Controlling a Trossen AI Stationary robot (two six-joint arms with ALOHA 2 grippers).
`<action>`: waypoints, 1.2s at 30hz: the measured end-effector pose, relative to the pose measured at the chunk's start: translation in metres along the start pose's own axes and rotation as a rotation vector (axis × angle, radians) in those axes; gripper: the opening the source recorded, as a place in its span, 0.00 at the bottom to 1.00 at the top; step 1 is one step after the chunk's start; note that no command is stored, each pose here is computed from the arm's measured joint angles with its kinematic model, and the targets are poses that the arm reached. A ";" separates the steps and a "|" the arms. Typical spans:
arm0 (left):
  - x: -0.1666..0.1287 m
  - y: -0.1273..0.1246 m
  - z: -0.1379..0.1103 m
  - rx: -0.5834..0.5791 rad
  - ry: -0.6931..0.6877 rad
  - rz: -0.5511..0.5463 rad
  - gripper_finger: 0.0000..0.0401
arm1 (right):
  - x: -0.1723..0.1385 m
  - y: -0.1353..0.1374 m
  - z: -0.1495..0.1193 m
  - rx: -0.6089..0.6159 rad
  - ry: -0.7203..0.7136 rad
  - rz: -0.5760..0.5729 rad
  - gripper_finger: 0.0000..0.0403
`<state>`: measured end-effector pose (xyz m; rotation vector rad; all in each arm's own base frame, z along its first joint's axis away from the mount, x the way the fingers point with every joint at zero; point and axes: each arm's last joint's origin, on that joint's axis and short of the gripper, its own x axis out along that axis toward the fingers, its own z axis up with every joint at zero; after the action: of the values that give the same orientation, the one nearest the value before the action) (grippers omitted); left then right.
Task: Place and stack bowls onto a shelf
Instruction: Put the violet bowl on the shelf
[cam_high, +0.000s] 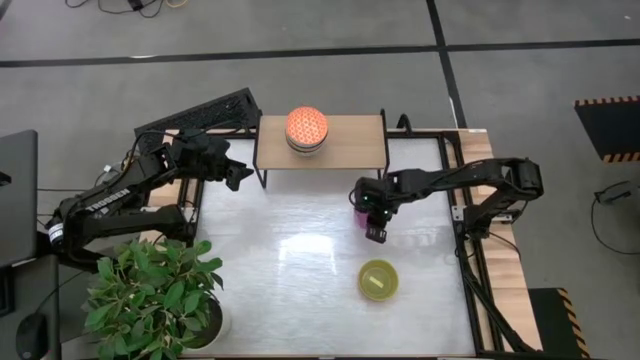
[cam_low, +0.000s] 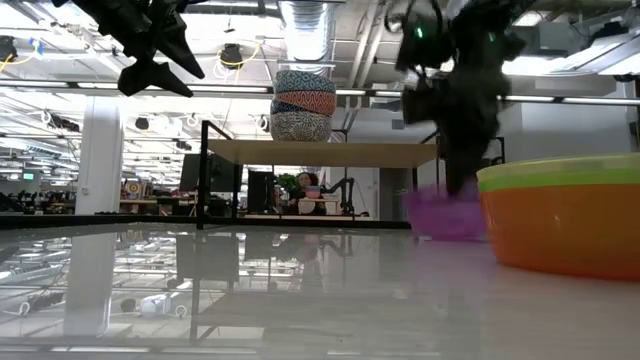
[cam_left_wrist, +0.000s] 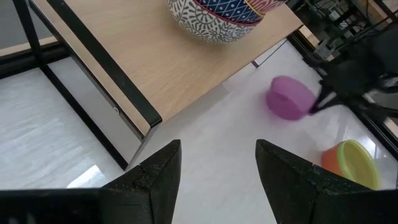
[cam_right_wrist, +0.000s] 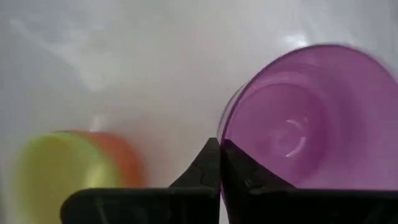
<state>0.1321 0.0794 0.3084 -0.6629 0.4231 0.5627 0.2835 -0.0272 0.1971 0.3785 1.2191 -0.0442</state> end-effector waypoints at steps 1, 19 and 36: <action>0.000 0.000 0.000 -0.001 0.000 0.000 0.47 | -0.008 0.003 0.005 -0.008 -0.017 0.034 0.05; 0.000 0.000 0.000 -0.005 0.005 -0.001 0.47 | -0.168 -0.012 0.065 -0.360 -0.271 -0.204 0.05; 0.000 0.001 0.000 -0.007 -0.006 0.025 0.47 | -0.135 -0.099 0.096 -0.358 -0.136 -0.316 0.05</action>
<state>0.1315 0.0798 0.3078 -0.6635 0.4242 0.5898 0.2995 -0.1725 0.3233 -0.1299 1.1160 -0.1198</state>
